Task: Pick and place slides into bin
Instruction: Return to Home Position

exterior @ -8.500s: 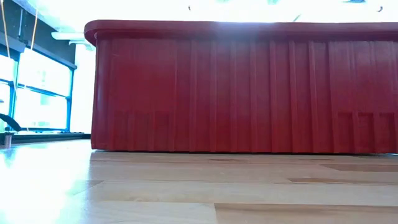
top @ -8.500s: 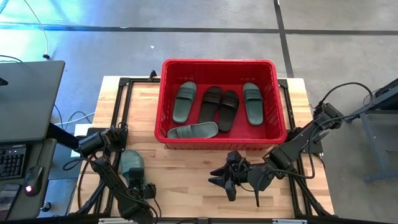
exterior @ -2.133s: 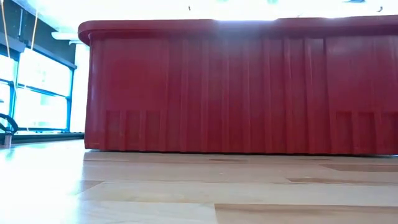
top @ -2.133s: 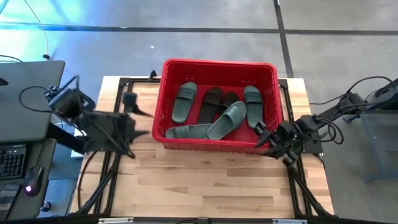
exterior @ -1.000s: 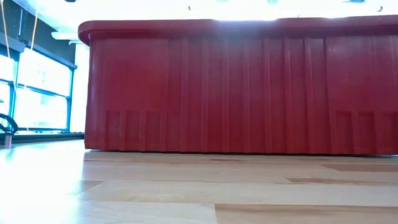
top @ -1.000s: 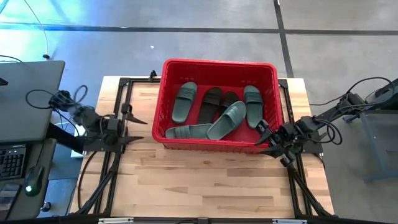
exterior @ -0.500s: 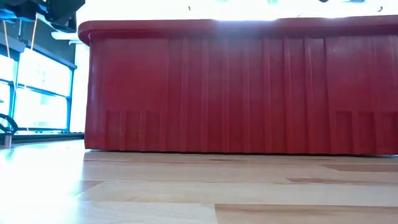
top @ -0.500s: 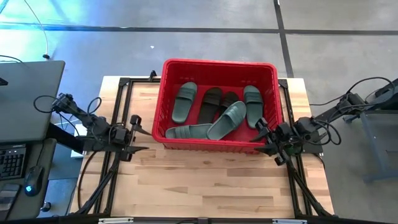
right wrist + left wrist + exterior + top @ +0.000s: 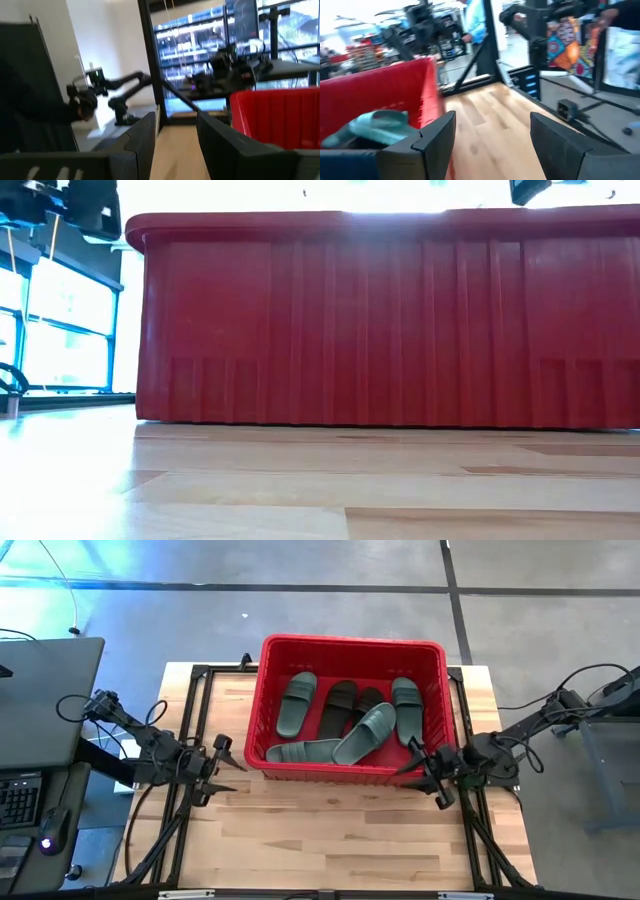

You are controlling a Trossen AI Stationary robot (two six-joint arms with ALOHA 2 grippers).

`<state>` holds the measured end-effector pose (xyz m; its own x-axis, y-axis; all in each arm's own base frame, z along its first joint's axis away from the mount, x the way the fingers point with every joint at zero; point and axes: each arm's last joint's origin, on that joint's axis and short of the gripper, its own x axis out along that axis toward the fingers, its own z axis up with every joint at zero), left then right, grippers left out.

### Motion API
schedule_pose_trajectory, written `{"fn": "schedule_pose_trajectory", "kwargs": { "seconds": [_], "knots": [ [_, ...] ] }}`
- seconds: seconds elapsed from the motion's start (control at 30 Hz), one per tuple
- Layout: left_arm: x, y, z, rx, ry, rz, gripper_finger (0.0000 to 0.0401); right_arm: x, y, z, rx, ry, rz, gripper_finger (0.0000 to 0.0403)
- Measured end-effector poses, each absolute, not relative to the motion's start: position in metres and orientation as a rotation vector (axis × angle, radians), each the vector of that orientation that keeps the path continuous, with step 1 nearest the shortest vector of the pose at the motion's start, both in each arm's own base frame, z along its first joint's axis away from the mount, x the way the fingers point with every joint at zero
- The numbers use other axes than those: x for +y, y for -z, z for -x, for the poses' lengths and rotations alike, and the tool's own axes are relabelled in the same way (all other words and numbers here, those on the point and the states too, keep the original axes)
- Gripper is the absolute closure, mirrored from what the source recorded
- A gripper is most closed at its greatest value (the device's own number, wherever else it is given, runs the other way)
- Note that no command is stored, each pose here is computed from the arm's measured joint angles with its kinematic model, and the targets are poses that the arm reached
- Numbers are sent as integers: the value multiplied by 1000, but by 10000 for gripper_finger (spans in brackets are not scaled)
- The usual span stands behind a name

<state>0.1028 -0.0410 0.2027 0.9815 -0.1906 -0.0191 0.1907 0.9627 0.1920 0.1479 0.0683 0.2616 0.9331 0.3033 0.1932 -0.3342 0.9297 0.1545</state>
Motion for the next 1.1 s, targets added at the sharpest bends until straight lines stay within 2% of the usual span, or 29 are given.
{"fn": "schedule_pose_trajectory", "kwargs": {
  "seconds": [0.33,0.6,0.77,1.1],
  "knots": [
    [-50,-205,-99,-87,526,-310,162,69,-242,-150,26,-316,-127,269],
    [-50,-200,-99,-49,540,-352,162,69,-232,-149,142,-309,-88,269],
    [-50,-200,-99,-28,526,-282,162,69,-232,-149,142,-308,-89,269],
    [-50,-200,-99,-21,524,-294,162,69,-231,-149,142,-308,-91,269]
  ]
}}
